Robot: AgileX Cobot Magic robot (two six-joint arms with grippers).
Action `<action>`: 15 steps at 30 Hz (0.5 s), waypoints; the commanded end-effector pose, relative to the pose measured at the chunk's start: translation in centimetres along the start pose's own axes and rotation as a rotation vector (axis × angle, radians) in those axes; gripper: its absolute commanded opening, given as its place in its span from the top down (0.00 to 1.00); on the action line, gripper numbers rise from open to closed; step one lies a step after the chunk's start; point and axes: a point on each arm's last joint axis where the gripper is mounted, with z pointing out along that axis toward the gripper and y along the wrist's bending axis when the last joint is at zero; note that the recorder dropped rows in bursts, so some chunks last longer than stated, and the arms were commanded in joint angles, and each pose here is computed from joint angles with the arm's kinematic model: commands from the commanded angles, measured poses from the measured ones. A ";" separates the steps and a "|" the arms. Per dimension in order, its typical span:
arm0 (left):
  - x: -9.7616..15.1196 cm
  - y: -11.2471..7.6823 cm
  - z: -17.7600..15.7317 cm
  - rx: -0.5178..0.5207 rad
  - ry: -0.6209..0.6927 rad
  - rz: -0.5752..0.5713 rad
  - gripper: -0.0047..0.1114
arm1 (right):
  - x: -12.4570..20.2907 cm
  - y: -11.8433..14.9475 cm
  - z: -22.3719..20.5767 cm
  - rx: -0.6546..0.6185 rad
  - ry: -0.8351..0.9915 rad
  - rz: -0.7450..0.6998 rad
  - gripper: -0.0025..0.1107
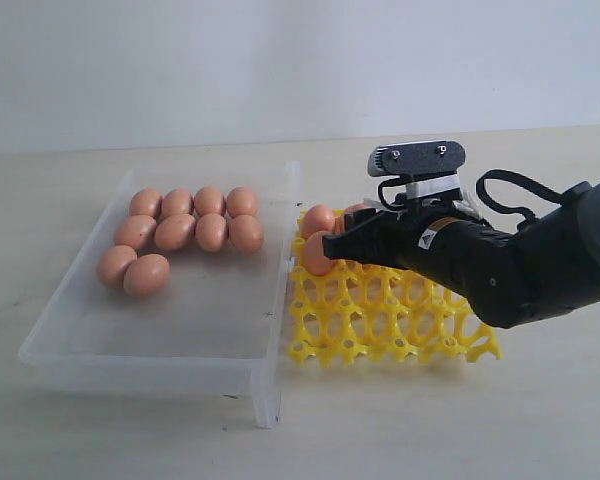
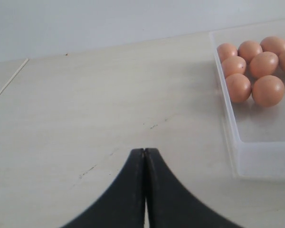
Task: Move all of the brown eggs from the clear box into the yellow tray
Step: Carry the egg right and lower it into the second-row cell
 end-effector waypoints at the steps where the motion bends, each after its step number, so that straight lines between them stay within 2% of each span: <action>1: -0.2 0.0 0.0 0.006 -0.013 -0.006 0.96 | -0.4 -0.2 0.1 0.002 -0.036 -0.013 0.60; 5: -0.2 0.0 0.0 0.006 -0.013 -0.006 0.96 | -0.8 -0.1 0.3 -0.001 -0.039 -0.011 0.48; 15: -0.2 0.0 0.0 0.006 -0.013 -0.006 0.96 | -1.5 0.1 0.6 -0.007 -0.043 -0.008 0.48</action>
